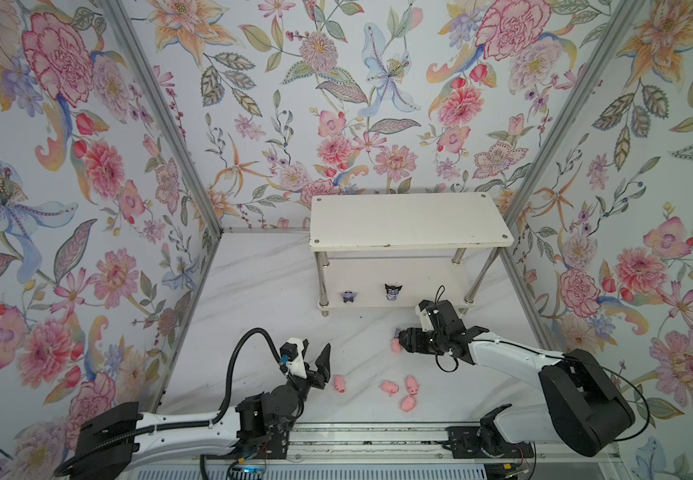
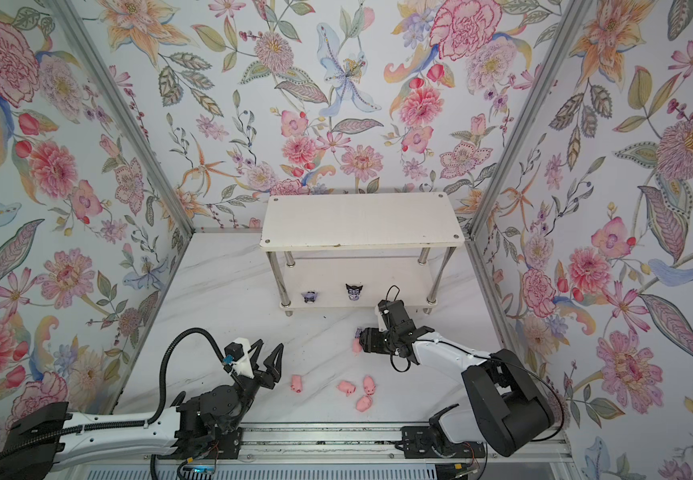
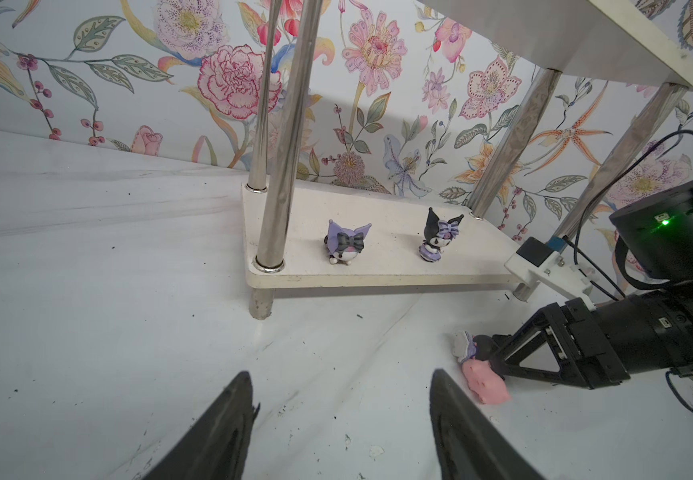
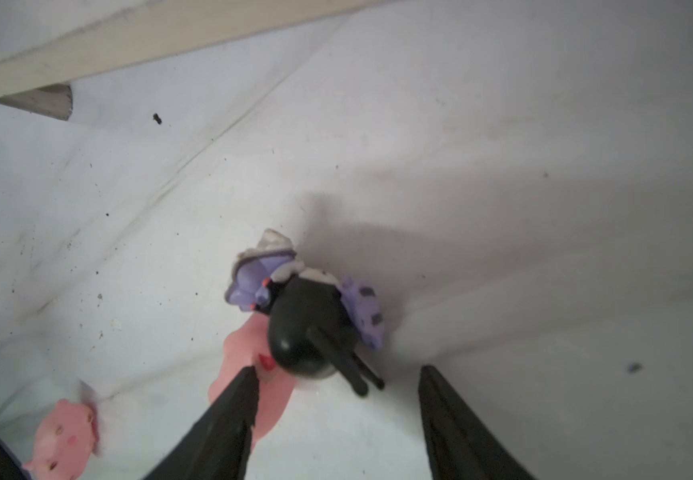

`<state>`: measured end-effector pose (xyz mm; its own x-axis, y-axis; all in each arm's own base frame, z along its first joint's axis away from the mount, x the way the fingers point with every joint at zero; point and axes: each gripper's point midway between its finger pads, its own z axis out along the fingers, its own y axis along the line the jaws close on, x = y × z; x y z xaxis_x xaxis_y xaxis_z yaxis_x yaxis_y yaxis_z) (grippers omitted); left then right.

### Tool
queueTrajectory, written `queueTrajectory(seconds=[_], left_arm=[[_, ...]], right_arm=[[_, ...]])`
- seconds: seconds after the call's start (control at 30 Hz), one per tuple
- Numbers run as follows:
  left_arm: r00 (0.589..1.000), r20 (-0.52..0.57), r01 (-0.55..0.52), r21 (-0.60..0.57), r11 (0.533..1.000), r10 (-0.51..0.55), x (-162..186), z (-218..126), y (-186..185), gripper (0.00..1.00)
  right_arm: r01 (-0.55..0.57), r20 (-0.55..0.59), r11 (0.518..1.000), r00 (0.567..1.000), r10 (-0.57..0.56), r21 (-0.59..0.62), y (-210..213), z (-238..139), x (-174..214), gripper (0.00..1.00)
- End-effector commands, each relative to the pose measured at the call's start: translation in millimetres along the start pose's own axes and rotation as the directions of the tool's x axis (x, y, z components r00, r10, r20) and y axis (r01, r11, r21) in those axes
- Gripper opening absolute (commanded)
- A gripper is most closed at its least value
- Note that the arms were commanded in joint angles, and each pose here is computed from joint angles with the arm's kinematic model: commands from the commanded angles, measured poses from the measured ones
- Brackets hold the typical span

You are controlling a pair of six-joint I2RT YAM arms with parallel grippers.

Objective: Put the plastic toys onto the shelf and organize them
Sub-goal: 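Lower the right gripper onto the black-and-purple figurine beside the pink pig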

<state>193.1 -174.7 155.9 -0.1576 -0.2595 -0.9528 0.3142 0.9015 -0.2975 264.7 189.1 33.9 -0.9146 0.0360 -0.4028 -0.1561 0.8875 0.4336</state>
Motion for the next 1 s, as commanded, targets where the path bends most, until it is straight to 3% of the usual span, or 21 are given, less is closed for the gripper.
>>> queueTrajectory(seconds=[0.0, 0.27, 0.5, 0.67, 0.97], left_arm=[[0.994, -0.061, -0.090, -0.029, 0.996, 0.088, 34, -4, 25, 0.68], [0.994, -0.073, -0.081, -0.024, 0.996, 0.079, 41, -2, 26, 0.69], [0.988, -0.096, -0.122, -0.004, 0.993, 0.121, 41, 6, 15, 0.69], [0.982, -0.124, -0.143, 0.025, 0.989, 0.145, 47, 14, 2, 0.70], [0.974, -0.134, -0.174, 0.064, 0.983, 0.181, 51, 21, -8, 0.70]], right_arm=[[0.004, 0.052, 0.999, 0.999, -0.002, -0.039, 10, 11, -18, 0.63], [0.097, 0.075, 0.994, 0.993, -0.093, -0.049, 25, 22, -18, 0.49], [0.205, 0.094, 0.979, 0.974, -0.205, 0.009, 28, 13, -8, 0.25], [0.279, 0.094, 0.960, 0.955, -0.280, 0.021, 39, 3, 0, 0.19], [0.438, 0.154, 0.892, 0.879, -0.452, 0.115, 69, -33, -7, 0.14]])
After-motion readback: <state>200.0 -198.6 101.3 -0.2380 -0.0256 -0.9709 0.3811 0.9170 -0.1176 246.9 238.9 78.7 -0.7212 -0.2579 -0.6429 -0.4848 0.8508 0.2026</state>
